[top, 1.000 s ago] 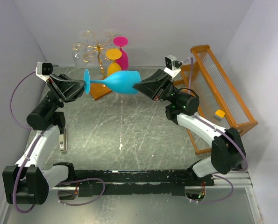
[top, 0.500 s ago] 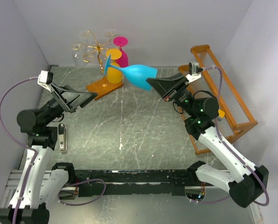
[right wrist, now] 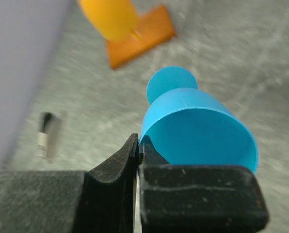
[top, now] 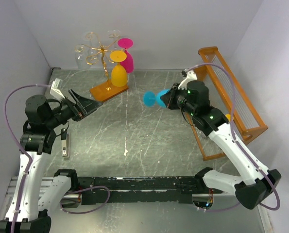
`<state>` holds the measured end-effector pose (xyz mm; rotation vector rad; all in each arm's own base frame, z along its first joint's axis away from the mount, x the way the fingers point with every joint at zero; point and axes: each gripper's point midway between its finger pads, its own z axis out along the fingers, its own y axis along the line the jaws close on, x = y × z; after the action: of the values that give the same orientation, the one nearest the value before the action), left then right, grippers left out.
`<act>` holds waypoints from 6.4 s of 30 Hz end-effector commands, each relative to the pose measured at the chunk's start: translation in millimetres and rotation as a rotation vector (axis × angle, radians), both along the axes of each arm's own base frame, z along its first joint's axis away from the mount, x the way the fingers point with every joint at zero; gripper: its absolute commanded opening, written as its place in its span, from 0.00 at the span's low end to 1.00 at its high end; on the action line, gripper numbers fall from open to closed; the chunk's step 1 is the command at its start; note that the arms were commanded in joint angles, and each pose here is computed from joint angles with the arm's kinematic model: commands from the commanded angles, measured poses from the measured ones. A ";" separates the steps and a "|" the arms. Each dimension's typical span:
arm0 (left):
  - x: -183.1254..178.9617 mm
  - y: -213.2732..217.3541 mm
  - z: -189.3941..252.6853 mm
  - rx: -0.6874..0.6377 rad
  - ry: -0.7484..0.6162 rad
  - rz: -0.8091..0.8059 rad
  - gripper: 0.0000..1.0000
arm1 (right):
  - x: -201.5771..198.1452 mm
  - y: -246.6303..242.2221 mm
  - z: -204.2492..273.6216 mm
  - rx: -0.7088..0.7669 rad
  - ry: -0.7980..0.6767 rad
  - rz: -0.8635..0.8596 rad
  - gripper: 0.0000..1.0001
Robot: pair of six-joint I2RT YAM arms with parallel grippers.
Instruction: Take the wine glass off the wine glass rack
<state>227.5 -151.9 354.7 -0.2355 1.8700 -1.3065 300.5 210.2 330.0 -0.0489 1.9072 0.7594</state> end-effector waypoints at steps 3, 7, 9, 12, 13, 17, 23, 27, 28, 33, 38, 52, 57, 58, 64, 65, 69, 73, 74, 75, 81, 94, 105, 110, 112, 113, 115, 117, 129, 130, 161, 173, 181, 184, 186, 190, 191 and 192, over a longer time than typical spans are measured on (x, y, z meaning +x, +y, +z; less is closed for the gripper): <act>-5.8 20.4 -22.7 0.174 -0.079 0.101 0.97 | 4.8 -54.2 -60.6 -0.434 0.136 -0.106 0.00; -13.6 16.2 -22.9 0.187 -0.062 0.053 0.95 | 11.4 -54.6 -75.5 -0.524 0.247 -0.101 0.00; -16.4 17.7 -22.6 0.207 -0.060 0.052 0.95 | 15.5 -52.1 -84.2 -0.557 0.288 -0.085 0.00; -20.2 23.1 -26.8 0.245 -0.041 0.074 0.95 | 28.3 -48.6 -97.4 -0.588 0.342 -0.054 0.00; -22.1 24.2 -27.3 0.252 -0.038 0.078 0.95 | 32.1 -48.4 -101.7 -0.597 0.370 -0.049 0.00; -28.6 27.4 -27.3 0.270 -0.036 0.091 0.96 | 57.3 -56.6 -118.3 -0.569 0.455 -0.025 0.00; -30.5 26.7 -24.7 0.273 -0.038 0.082 0.96 | 90.9 -62.6 -132.2 -0.597 0.502 -0.049 0.00; -29.1 25.7 -22.8 0.275 -0.040 0.073 0.96 | 105.7 -59.9 -143.4 -0.620 0.532 -0.036 0.00; -28.9 25.6 -22.4 0.275 -0.041 0.071 0.96 | 107.6 -58.9 -146.5 -0.624 0.537 -0.030 0.00; -28.3 26.7 -20.9 0.283 -0.045 0.077 0.96 | 115.1 -59.6 -152.6 -0.642 0.539 -0.038 0.00; -28.6 26.3 -21.5 0.275 -0.042 0.078 0.96 | 116.3 -59.2 -163.7 -0.654 0.555 -0.028 0.00; -30.0 25.8 -18.7 0.255 -0.021 0.085 0.96 | 111.0 -48.9 -97.2 -0.576 0.375 -0.015 0.53; -26.0 24.7 -24.9 0.239 0.004 0.086 0.95 | 80.9 -24.0 -60.8 -0.400 0.205 0.087 0.70; -24.4 25.2 -25.7 0.242 0.009 0.089 0.95 | 74.6 -17.3 -59.0 -0.358 0.179 0.119 0.71; -13.6 34.9 -23.0 0.293 0.023 0.141 0.95 | 38.4 13.1 -42.2 -0.099 0.062 0.249 0.75; -11.3 35.6 -22.3 0.297 0.025 0.145 0.96 | 31.9 17.1 -38.1 -0.061 0.040 0.274 0.77; 1.2 38.9 -17.8 0.313 0.042 0.166 0.95 | 18.4 17.9 -21.5 -0.011 -0.044 0.299 0.81; 20.2 48.4 -8.6 0.348 0.064 0.223 0.95 | 13.7 15.2 -10.8 -0.018 -0.087 0.302 0.84; 25.4 49.0 -4.9 0.353 0.061 0.226 0.95 | 12.8 14.2 -8.9 -0.022 -0.094 0.301 0.84; 30.8 49.5 0.0 0.356 0.054 0.231 0.95 | 11.7 13.3 -8.0 -0.025 -0.098 0.300 0.84; 73.0 64.7 22.7 0.411 0.047 0.325 0.96 | 3.6 4.1 1.2 -0.036 -0.145 0.271 0.87; 169.5 102.6 67.5 0.415 -0.040 0.491 0.95 | -3.4 -9.3 1.9 -0.071 -0.178 0.224 0.90; 231.9 145.7 71.1 0.442 -0.060 0.601 0.82 | 0.6 -10.4 -2.4 -0.084 -0.174 0.212 0.90; 256.7 147.9 66.6 0.416 -0.062 0.587 0.73 | 1.7 -10.6 -3.4 -0.085 -0.170 0.209 0.90; 265.5 147.9 64.3 0.408 -0.061 0.582 0.70 | 1.6 -11.2 -4.5 -0.088 -0.168 0.207 0.90; 269.2 148.1 62.7 0.405 -0.058 0.581 0.68 | 1.8 -11.9 -4.2 -0.089 -0.169 0.204 0.90; 276.8 147.4 59.1 0.400 -0.057 0.574 0.68 | 1.7 -12.3 -3.8 -0.091 -0.171 0.201 0.90; 283.9 147.1 55.7 0.397 -0.057 0.567 0.67 | 2.2 -13.3 -4.4 -0.094 -0.170 0.197 0.90; 306.0 140.3 52.0 0.355 -0.069 0.527 0.57 | 3.0 -12.8 -7.4 -0.093 -0.166 0.198 0.90; 307.4 140.0 50.3 0.353 -0.065 0.525 0.57 | 3.1 -12.8 -7.7 -0.092 -0.165 0.197 0.90; 322.9 120.6 16.5 0.390 -0.005 0.480 0.53 | 4.3 -12.9 -12.7 -0.096 -0.156 0.193 0.90; 318.8 119.6 12.6 0.414 0.010 0.471 0.44 | 4.1 -13.4 -12.5 -0.094 -0.151 0.188 0.90; 313.9 124.1 15.6 0.440 0.010 0.488 0.38 | 3.7 -13.2 -12.5 -0.091 -0.149 0.189 0.90; 312.7 124.5 15.1 0.445 0.016 0.488 0.37 | 3.6 -13.5 -12.0 -0.091 -0.150 0.187 0.90; 311.5 125.5 16.7 0.450 0.014 0.493 0.36 | 3.4 -13.8 -12.2 -0.091 -0.150 0.186 0.90; 309.1 128.2 18.2 0.466 0.012 0.502 0.35 | 3.1 -14.1 -12.3 -0.092 -0.151 0.185 0.90; 308.5 129.0 18.8 0.470 0.012 0.506 0.35 | 3.4 -13.9 -12.9 -0.092 -0.149 0.185 0.90; 307.7 129.9 19.5 0.475 0.011 0.509 0.35 | 3.5 -13.9 -12.7 -0.092 -0.150 0.185 0.90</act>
<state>548.4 -25.4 357.0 -0.4616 1.9113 -0.5740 302.7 197.8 315.8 -0.3397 1.8232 0.7821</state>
